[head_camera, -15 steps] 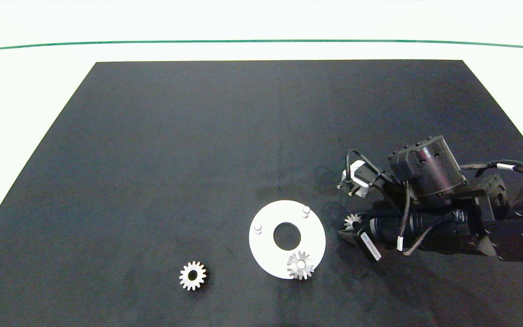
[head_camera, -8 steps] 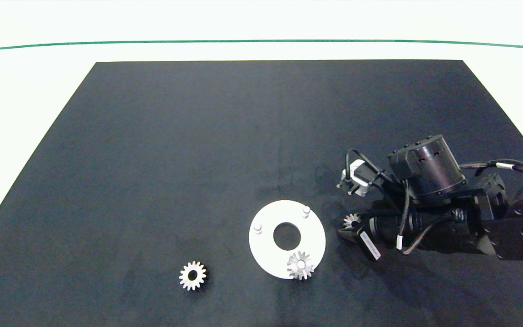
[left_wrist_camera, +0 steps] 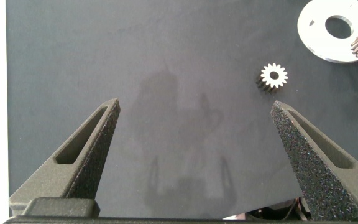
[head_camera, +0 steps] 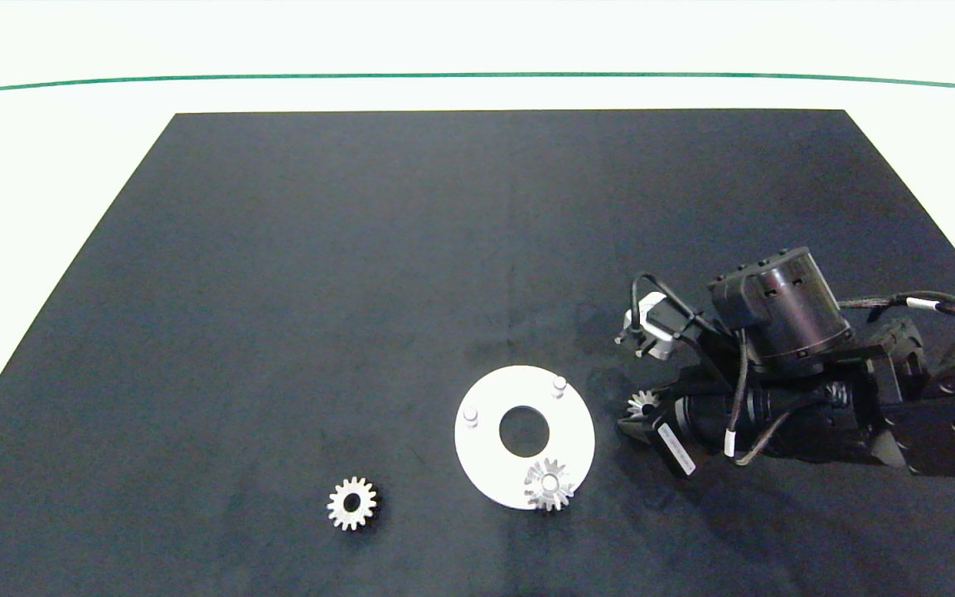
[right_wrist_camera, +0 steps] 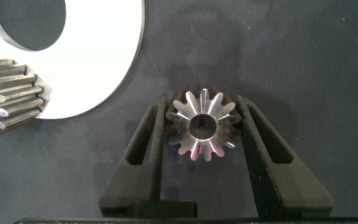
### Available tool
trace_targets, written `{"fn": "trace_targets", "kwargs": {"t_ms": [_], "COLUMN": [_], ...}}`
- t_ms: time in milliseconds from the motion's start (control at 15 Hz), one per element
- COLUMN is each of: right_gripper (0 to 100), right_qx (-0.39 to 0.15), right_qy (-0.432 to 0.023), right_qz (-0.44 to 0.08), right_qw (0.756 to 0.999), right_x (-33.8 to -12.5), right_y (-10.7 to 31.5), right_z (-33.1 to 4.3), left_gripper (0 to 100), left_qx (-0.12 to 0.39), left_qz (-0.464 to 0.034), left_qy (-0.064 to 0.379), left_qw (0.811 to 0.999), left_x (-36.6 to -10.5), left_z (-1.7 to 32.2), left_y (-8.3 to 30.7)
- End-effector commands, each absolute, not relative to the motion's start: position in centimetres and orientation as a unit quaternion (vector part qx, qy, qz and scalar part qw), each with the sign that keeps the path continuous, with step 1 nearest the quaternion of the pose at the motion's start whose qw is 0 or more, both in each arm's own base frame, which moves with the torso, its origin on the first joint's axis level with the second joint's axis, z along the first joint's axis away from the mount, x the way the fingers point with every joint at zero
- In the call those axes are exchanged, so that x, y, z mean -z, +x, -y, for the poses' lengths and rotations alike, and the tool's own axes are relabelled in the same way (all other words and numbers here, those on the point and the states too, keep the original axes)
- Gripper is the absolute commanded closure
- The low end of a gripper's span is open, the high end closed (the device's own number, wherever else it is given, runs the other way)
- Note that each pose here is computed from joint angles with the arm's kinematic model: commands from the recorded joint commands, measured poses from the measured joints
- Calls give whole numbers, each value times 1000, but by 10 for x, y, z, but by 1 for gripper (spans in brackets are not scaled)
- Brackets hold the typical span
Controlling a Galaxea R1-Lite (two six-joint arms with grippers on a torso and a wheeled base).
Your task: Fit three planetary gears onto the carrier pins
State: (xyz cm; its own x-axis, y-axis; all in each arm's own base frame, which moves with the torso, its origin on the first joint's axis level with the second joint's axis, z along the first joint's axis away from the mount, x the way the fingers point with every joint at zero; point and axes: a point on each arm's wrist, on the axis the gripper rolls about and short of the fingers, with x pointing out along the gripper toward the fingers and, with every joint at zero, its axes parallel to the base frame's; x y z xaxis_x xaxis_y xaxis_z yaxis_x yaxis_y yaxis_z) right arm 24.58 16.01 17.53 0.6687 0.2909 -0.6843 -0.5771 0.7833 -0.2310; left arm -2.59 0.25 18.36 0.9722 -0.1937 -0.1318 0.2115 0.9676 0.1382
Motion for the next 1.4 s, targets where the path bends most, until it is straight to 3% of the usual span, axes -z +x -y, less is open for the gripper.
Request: {"fn": "trace_targets", "kwargs": {"t_ms": [67,400,867,1400], "right_gripper": [90,100,100,100], "right_qx": [-245,-245,-246,-272], "right_qy": [-221,-224,-224,-223], "right_qz": [-325,-329,-327,-288], "right_qw": [886,884,884,890], "right_x": [-175,-174,-175,-224], "right_y": [246,245,245,231], "right_z": [-160,-160,-160,-169], "left_gripper": [0,0,0,0], "left_qx": [102,102,102,102], "left_qz": [-59,-58,-58,-59], "left_qy": [77,76,76,76], "left_qw": [990,990,990,990], "left_x": [-184,-184,-184,-184], "left_z": [-2,-3,-3,-2], "left_y": [-26,-26,-26,-26]}}
